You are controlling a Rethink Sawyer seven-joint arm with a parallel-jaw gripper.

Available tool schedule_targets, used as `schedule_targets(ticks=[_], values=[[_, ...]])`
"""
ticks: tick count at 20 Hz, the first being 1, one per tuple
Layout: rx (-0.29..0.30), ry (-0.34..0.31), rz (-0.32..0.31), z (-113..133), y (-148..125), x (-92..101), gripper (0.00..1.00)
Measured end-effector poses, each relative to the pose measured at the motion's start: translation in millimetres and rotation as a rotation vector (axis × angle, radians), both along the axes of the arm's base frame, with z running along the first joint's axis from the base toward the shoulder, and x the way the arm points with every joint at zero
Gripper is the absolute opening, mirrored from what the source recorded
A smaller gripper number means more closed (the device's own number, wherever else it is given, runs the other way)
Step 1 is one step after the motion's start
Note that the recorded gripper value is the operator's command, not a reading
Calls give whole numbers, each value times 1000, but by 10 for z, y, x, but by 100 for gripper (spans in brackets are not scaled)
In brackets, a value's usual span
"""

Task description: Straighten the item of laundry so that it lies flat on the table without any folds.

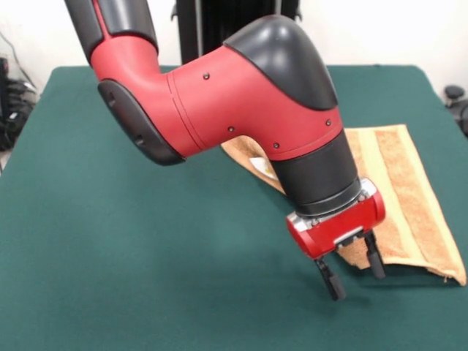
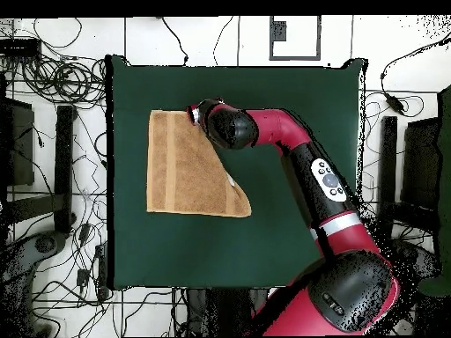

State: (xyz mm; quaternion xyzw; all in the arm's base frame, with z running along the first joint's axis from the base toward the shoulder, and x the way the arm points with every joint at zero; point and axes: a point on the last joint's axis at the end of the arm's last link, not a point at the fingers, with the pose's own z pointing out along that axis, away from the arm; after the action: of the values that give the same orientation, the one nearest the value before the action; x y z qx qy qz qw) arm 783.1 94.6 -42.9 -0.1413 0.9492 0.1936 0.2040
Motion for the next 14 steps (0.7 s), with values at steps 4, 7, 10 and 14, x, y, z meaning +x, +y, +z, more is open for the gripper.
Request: schedule_targets(ticks=[4, 7, 10, 14], values=[[5, 5, -10, -17, -43, -4, 100], [25, 24, -26, -18, -57, -7, 100], [42, 56, -36, -14, -74, -25, 100], [53, 107, -35, -1, -96, -63, 100]])
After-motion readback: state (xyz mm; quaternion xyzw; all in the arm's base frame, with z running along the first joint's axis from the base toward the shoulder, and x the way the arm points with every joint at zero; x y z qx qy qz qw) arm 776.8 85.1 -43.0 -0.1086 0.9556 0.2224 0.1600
